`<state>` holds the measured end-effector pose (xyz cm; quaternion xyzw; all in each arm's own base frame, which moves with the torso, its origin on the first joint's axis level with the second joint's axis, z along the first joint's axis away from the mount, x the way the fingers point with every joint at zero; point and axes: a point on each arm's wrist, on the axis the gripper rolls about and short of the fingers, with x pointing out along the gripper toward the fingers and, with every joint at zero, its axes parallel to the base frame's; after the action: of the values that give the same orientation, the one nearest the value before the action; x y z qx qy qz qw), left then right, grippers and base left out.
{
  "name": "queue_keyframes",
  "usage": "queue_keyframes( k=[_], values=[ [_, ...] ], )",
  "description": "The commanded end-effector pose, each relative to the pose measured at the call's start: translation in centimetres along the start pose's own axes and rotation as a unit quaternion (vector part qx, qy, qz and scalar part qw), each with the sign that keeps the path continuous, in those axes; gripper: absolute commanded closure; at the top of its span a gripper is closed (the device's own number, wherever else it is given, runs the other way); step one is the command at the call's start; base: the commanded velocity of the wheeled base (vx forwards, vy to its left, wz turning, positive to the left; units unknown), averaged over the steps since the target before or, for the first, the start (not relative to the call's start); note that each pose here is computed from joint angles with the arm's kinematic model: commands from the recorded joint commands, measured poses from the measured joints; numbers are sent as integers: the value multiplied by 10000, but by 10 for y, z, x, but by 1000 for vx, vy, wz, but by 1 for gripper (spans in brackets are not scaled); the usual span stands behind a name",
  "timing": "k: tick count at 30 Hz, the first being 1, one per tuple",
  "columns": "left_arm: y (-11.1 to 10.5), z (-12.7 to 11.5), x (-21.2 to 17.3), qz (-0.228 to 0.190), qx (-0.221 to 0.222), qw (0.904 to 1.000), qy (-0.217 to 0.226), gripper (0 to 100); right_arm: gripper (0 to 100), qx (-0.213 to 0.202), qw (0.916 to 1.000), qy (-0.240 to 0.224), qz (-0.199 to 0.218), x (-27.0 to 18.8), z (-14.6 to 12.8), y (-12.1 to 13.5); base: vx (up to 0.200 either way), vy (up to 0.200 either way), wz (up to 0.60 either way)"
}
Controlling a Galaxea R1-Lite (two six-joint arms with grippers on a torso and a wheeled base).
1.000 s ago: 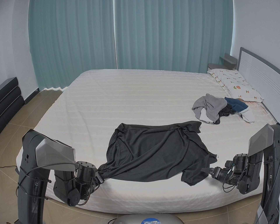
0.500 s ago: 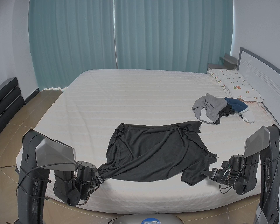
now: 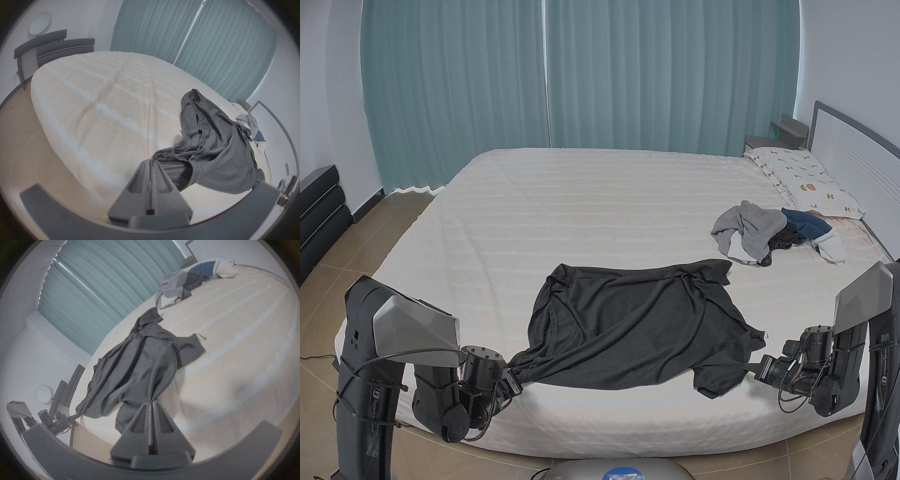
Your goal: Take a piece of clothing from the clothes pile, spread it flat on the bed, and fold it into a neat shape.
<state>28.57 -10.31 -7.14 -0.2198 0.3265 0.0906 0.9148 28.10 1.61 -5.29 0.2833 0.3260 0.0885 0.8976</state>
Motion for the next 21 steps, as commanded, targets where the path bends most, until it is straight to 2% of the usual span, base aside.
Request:
queue_keyframes(
  k=[1, 5, 9, 12, 15, 16, 18, 21],
  values=[
    [-4, 17, -28, -148, 215, 9995, -178, 100, 100, -254, 9990, -354, 137, -41, 16, 23, 0, 0, 0],
    [-3, 29, -53, -204, 370, 9988, -263, 100, 100, -214, 9991, -309, -209, -77, 11, 14, 0, 0, 0],
    [17, 16, -77, 77, 620, 9980, 74, 100, 100, -368, 9978, -204, -514, -92, 6, 2, 0, 0, 0],
    [31, 9, -95, 200, 636, 9974, 265, 100, 100, -362, 9966, -225, -706, -95, 8, -9, 0, 0, 0],
    [38, 3, -99, 318, 695, 9962, 414, 100, 100, -309, 9963, 17, -807, -96, 2, -12, 0, 0, 0],
    [40, 1, -100, 335, 691, 9960, 447, 100, 100, -284, 9952, 306, -885, -97, -3, -12, 0, 0, 0],
    [42, -3, -98, 346, 639, 9957, 578, 100, 100, -333, 9934, 577, -935, -98, -9, -13, 0, 0, 0],
    [43, -10, -93, 290, 619, 9948, 761, 100, 100, -357, 9922, 716, -956, -98, -12, -15, 0, 0, 0]
  ],
)
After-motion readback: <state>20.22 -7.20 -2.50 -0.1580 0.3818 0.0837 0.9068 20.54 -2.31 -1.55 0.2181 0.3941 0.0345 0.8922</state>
